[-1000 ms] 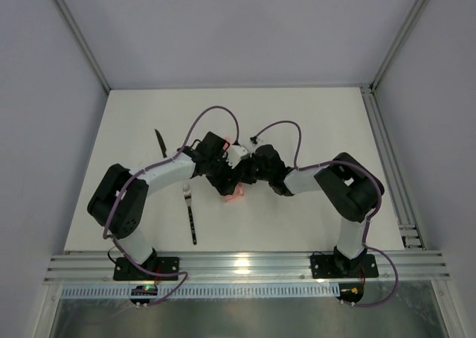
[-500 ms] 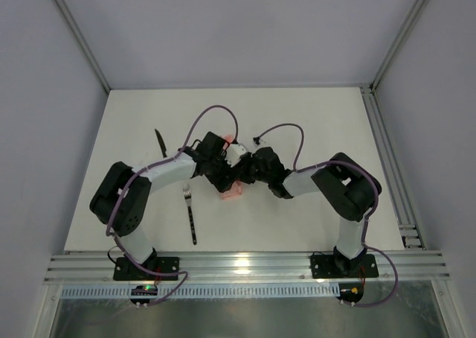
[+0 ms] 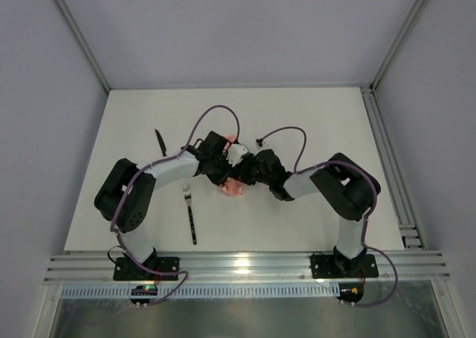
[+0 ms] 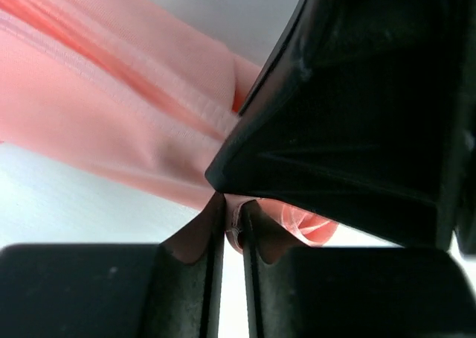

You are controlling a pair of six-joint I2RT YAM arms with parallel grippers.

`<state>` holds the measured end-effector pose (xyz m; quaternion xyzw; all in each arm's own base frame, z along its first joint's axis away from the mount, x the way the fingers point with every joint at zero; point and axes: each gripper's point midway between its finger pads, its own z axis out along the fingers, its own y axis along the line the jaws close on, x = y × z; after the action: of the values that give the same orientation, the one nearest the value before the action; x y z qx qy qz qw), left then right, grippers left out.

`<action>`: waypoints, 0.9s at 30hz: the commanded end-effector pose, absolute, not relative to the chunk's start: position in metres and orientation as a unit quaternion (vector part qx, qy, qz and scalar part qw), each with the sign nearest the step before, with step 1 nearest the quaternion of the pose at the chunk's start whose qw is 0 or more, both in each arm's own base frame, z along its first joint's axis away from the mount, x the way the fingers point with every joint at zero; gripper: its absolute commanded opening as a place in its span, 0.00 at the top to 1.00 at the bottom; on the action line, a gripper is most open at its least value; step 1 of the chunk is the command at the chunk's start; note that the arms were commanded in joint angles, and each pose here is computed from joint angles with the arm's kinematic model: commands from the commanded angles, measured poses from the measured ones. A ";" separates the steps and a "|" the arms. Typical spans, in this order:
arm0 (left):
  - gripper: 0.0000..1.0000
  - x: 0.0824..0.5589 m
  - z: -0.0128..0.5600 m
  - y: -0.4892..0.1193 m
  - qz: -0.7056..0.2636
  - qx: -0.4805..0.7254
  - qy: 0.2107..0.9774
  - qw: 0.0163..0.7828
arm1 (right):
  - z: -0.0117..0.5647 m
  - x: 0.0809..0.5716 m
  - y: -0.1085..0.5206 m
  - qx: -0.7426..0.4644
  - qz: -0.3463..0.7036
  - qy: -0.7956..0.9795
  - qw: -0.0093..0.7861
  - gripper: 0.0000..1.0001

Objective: Fold the napkin into a case and place the utensils inside
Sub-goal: Stuff the top corner of the smaller-rectangle-folded napkin into the folded napkin.

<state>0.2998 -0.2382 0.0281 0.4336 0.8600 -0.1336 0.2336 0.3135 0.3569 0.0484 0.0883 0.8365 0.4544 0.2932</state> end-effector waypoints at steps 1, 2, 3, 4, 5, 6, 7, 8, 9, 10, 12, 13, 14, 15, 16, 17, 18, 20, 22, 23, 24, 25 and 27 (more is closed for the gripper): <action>0.89 0.318 0.045 -0.241 -0.116 0.436 0.849 0.274 | 0.068 0.315 0.359 0.064 0.456 0.825 0.327 0.75; 0.98 0.320 0.047 -0.240 -0.115 0.434 0.849 0.279 | 0.069 0.315 0.358 0.062 0.451 0.827 0.331 0.71; 1.00 0.321 0.048 -0.239 -0.115 0.432 0.849 0.282 | 0.069 0.315 0.355 0.060 0.444 0.830 0.333 0.67; 1.00 0.323 0.050 -0.239 -0.115 0.433 0.847 0.285 | 0.070 0.314 0.352 0.059 0.436 0.833 0.335 0.64; 1.00 0.323 0.050 -0.239 -0.115 0.431 0.848 0.285 | 0.070 0.316 0.348 0.057 0.428 0.835 0.341 0.59; 1.00 0.324 0.051 -0.238 -0.117 0.430 0.849 0.285 | 0.070 0.316 0.346 0.057 0.423 0.837 0.343 0.56; 1.00 0.325 0.051 -0.237 -0.117 0.429 0.849 0.286 | 0.071 0.314 0.343 0.056 0.416 0.840 0.344 0.55; 1.00 0.325 0.053 -0.237 -0.119 0.427 0.849 0.287 | 0.071 0.314 0.341 0.056 0.411 0.841 0.348 0.53; 1.00 0.326 0.054 -0.237 -0.120 0.425 0.849 0.289 | 0.072 0.313 0.339 0.052 0.407 0.841 0.351 0.53; 1.00 0.325 0.054 -0.236 -0.120 0.424 0.850 0.289 | 0.073 0.311 0.336 0.050 0.404 0.843 0.352 0.53; 1.00 0.327 0.057 -0.236 -0.122 0.420 0.849 0.295 | 0.075 0.310 0.333 0.045 0.400 0.843 0.358 0.53; 1.00 0.328 0.059 -0.236 -0.122 0.418 0.849 0.298 | 0.075 0.310 0.331 0.044 0.396 0.844 0.359 0.53; 1.00 0.329 0.060 -0.236 -0.122 0.417 0.849 0.301 | 0.078 0.309 0.330 0.041 0.397 0.843 0.361 0.53; 1.00 0.329 0.062 -0.237 -0.123 0.416 0.849 0.303 | 0.078 0.308 0.330 0.036 0.394 0.844 0.362 0.53; 1.00 0.329 0.062 -0.237 -0.124 0.414 0.849 0.305 | 0.078 0.307 0.329 0.035 0.393 0.845 0.361 0.53; 1.00 0.331 0.064 -0.238 -0.124 0.412 0.848 0.310 | 0.080 0.306 0.329 0.034 0.394 0.844 0.362 0.53; 1.00 0.332 0.066 -0.238 -0.125 0.409 0.848 0.313 | 0.080 0.306 0.329 0.032 0.396 0.844 0.361 0.53; 1.00 0.333 0.066 -0.238 -0.122 0.407 0.847 0.319 | 0.080 0.304 0.329 0.033 0.400 0.842 0.360 0.59; 1.00 0.335 0.067 -0.237 -0.119 0.405 0.846 0.325 | 0.084 0.302 0.333 0.034 0.414 0.837 0.357 0.70; 1.00 0.336 0.067 -0.238 -0.119 0.404 0.845 0.329 | 0.085 0.302 0.335 0.034 0.421 0.834 0.354 0.72; 1.00 0.337 0.067 -0.238 -0.119 0.403 0.845 0.331 | 0.086 0.303 0.339 0.035 0.431 0.829 0.353 0.74; 1.00 0.337 0.067 -0.238 -0.119 0.401 0.846 0.332 | 0.089 0.302 0.345 0.031 0.443 0.826 0.347 0.76; 1.00 0.338 0.066 -0.238 -0.119 0.401 0.845 0.333 | 0.085 0.302 0.353 0.035 0.453 0.824 0.337 0.76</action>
<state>0.3236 -0.2326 0.0475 0.4143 0.8557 -0.1166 0.2872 0.2972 0.3330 0.0642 0.0420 0.8515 0.4092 0.3251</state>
